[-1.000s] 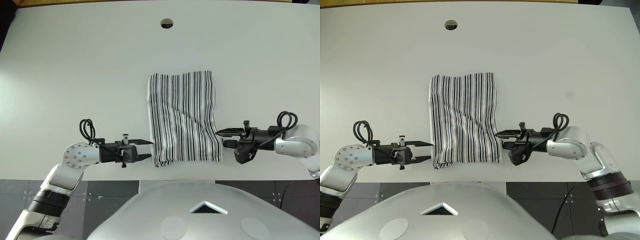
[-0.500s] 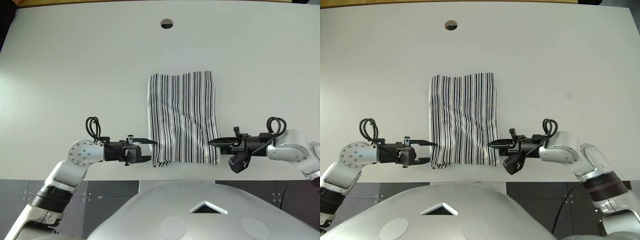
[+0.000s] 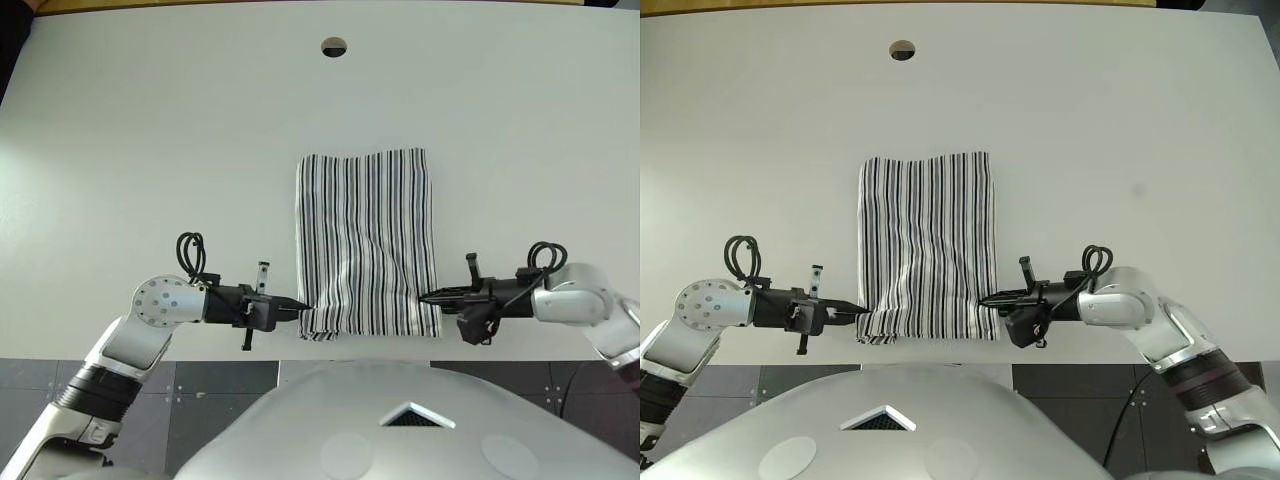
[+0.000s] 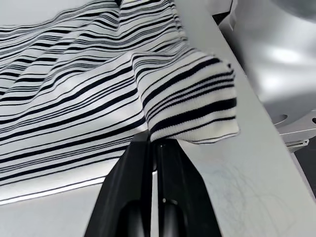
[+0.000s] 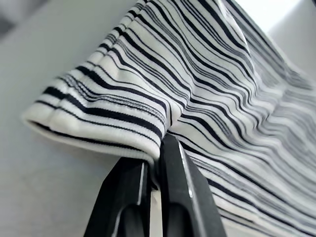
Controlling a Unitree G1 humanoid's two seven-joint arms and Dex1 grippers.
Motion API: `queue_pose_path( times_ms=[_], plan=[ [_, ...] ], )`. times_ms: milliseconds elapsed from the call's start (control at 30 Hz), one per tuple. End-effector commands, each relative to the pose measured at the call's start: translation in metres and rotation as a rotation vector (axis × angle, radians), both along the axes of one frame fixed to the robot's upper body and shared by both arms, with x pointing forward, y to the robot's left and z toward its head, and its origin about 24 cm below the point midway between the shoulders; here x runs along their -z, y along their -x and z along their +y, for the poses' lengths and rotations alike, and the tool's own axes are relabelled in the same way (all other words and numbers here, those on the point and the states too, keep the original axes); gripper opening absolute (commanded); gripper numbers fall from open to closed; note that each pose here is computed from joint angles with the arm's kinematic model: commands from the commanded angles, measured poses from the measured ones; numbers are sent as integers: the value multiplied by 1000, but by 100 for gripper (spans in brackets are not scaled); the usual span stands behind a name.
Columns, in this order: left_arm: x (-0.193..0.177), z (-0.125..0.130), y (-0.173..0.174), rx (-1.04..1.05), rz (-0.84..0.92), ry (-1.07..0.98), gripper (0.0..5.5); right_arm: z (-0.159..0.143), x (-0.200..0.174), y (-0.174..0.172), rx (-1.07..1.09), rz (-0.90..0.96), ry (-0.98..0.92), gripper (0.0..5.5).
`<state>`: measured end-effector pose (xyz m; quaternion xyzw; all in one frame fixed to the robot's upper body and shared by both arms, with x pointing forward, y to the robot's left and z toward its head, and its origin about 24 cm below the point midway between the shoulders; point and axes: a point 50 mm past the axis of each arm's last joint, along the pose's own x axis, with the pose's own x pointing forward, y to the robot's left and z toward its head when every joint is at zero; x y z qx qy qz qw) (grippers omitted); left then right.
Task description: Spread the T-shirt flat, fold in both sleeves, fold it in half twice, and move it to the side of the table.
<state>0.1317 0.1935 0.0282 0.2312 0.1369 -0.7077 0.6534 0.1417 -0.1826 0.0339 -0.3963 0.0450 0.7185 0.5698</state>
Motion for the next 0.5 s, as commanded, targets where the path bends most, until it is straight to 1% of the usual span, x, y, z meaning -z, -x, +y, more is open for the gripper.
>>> queue_pose_path(
  times_ms=[33, 100, 167, 267, 333, 400, 500],
  plan=[
    [-10, 0, -11, -94, 45, 37, 11, -13, -1, 10, 80, 269, 48, 10],
    [-19, 1, -24, -201, 141, 118, 11, -11, -4, 1, 213, 366, 10, 10],
    [-22, 3, -39, -321, 232, 154, 11, -6, -9, -6, 281, 420, -35, 10],
    [-12, 5, -55, -479, 325, 123, 11, 2, -22, -22, 381, 466, -116, 10],
    [-10, 3, -60, -526, 361, 122, 11, 2, -30, -35, 462, 501, -150, 10],
    [-11, 2, -67, -568, 378, 142, 11, -1, -33, -46, 526, 496, -186, 10],
    [-10, -3, -76, -614, 393, 170, 11, -1, -36, -59, 591, 520, -253, 10]
  ],
)
